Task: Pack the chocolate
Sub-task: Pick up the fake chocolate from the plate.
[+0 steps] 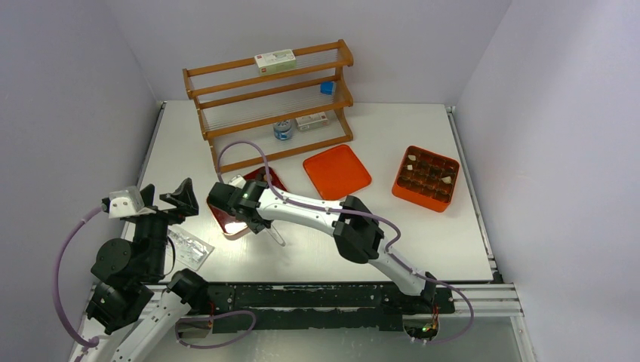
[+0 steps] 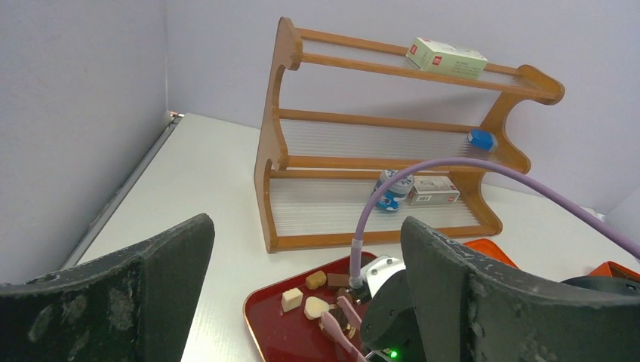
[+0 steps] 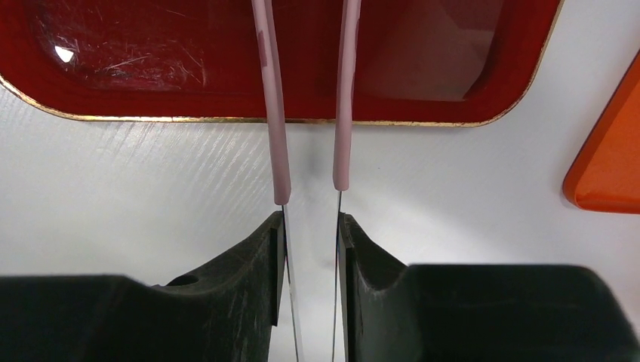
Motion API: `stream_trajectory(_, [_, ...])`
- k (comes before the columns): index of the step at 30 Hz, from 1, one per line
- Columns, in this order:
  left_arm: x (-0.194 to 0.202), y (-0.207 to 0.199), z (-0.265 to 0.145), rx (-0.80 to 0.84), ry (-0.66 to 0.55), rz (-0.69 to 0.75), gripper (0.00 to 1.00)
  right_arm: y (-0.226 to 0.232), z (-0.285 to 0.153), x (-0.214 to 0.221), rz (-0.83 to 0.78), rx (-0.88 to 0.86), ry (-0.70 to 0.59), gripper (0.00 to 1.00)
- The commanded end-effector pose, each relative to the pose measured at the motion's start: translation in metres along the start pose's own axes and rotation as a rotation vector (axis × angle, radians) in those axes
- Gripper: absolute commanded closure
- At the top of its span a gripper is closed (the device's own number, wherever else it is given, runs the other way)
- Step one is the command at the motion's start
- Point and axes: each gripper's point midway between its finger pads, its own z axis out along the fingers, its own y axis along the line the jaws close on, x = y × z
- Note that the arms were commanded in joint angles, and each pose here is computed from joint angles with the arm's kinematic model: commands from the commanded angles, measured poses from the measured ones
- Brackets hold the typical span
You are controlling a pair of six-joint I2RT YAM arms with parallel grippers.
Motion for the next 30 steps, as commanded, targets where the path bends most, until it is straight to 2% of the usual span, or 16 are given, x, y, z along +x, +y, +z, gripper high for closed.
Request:
stream_trajectory(1, [-0.008,0.002,-0.001,-0.007,-0.033,-0.015,0.02,-0.005,-0.023,-0.015,0.005,-0.005,-0.064,0.73])
stream_trajectory(18, [-0.006,0.001,0.000,-0.006,-0.025,-0.010,0.02,-0.014,-0.040,-0.005,0.029,-0.026,-0.076,0.74])
stream_trajectory(30, [0.000,-0.003,0.004,0.002,-0.003,0.010,0.02,-0.058,-0.056,-0.003,0.105,0.023,-0.082,0.74])
